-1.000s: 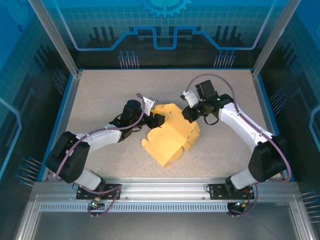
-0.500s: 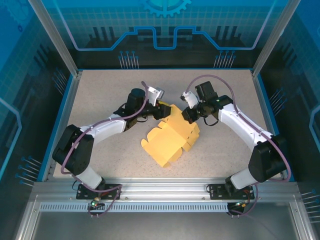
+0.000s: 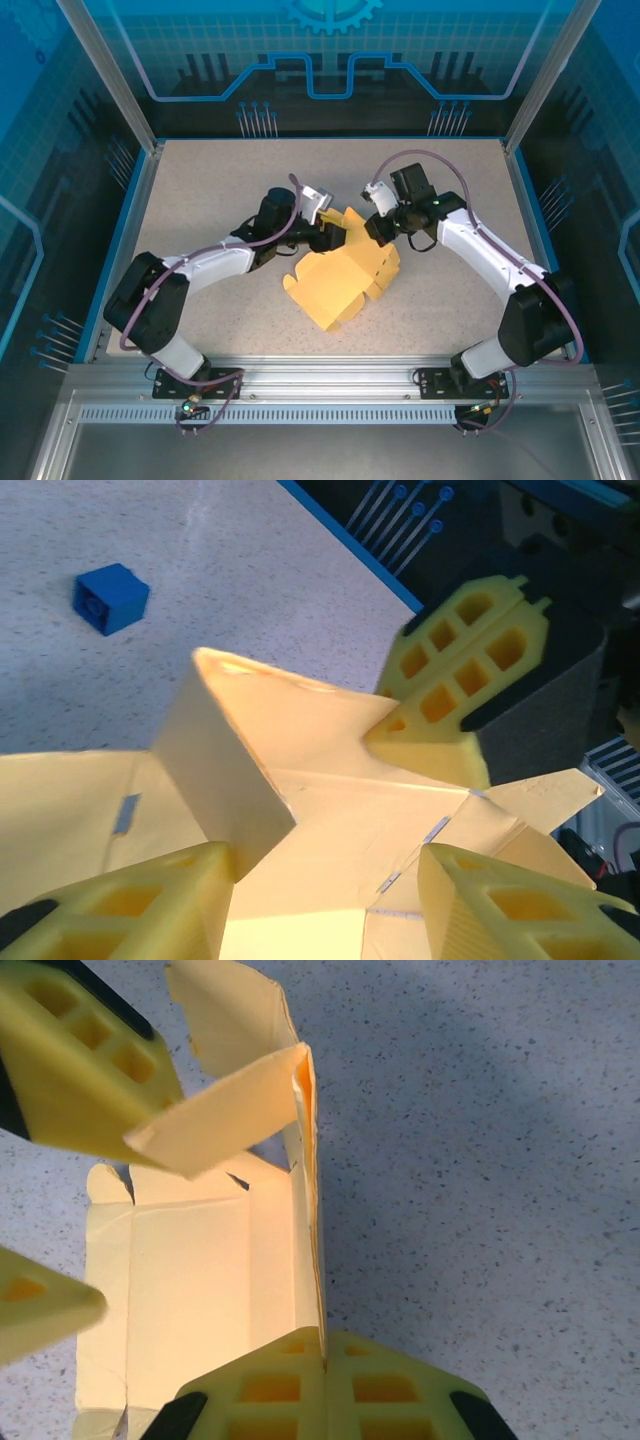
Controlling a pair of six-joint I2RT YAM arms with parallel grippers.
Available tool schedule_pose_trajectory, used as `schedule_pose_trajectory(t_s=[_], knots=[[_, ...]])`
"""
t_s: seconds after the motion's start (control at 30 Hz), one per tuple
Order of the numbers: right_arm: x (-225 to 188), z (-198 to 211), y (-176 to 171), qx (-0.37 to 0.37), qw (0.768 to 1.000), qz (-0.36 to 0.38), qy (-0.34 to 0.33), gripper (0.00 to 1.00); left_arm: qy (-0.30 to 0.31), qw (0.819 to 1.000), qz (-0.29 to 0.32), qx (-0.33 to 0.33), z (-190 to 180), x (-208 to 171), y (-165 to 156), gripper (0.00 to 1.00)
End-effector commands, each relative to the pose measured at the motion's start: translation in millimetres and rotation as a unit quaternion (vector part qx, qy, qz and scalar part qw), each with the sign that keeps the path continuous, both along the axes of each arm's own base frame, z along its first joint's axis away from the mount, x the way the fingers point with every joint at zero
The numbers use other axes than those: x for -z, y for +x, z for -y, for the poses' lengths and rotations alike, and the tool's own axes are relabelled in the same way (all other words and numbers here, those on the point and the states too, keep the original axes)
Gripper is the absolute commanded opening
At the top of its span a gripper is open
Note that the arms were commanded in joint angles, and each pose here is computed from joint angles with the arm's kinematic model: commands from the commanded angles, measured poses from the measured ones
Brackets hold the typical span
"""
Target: Fold the paper box
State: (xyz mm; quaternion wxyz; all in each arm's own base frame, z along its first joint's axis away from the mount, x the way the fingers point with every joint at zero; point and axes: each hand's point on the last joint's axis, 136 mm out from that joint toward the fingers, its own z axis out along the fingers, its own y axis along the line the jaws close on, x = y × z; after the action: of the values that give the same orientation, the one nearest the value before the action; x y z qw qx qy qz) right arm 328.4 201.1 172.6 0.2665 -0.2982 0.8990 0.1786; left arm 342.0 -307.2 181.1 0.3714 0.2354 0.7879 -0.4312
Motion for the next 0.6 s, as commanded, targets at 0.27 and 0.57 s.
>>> schedule_pose_trajectory(t_s=[0.27, 0.57], knots=[[-0.5, -6.7, -4.8, -0.037, 0.972, 0.142, -0.182, 0.0, 0.039, 0.986, 0.022, -0.163, -94.8, -12.9, -0.2, 0.59], [8.9, -29.2, -1.7, -0.07, 0.917, 0.243, -0.309, 0.0, 0.043, 0.948, -0.05, -0.311, -169.2, 12.7, 4.8, 0.63]])
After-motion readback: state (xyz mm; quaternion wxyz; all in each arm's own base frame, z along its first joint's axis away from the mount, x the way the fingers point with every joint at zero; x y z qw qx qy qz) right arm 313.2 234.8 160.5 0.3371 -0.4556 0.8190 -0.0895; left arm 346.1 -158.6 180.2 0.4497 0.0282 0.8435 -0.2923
